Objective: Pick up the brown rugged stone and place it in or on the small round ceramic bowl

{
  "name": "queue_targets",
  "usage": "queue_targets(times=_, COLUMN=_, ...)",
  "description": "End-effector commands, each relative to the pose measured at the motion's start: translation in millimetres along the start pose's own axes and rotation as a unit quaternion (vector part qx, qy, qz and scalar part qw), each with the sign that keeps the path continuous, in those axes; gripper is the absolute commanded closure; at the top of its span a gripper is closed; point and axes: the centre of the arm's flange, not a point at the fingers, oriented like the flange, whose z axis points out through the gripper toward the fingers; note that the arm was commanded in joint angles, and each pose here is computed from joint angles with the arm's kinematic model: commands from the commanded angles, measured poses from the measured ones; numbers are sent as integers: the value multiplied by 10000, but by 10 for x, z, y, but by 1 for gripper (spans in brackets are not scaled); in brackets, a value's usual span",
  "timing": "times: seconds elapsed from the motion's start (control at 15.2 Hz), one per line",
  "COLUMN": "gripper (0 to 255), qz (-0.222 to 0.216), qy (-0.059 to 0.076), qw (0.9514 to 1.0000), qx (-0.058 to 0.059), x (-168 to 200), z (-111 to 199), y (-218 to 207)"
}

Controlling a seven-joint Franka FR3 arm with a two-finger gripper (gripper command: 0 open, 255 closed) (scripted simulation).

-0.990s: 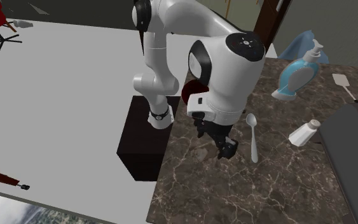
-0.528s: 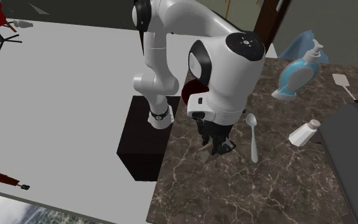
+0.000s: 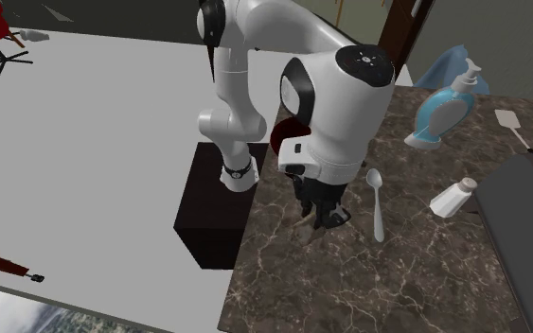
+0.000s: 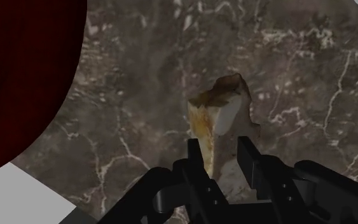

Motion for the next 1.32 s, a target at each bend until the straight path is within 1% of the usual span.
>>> queue_targets(times=0.0, gripper=255, qz=-2, qy=-27, qw=10000, qx=-55, x=-1, z=-8, y=-6)
queue_targets(times=0.4, gripper=255, qz=-2, qy=-27, qw=10000, qx=-55, x=18, z=-324, y=-14)
queue_targets(times=0.46, gripper=255, qz=-2, qy=-25, qw=10000, qx=-50, x=15, z=-281, y=-29)
queue_targets(times=0.53, gripper=0, qz=-2, qy=-25, qw=10000, qx=-50, x=15, z=-281, y=-29)
queue_targets(times=0.59, gripper=0, qz=-627, qy=-692, qw=9943, qx=-510, x=297, z=-207, y=-269)
queue_targets(times=0.66, gripper=0, qz=-1121, qy=-1219, qw=9823, qx=-873, x=491, z=-106, y=-478)
queue_targets(times=1.12, gripper=0, qz=-1121, qy=-1219, qw=9823, qx=-873, x=409, z=247, y=-404)
queue_targets(times=1.25, gripper=0, qz=-1121, qy=-1219, qw=9823, qx=-873, x=403, z=276, y=-398)
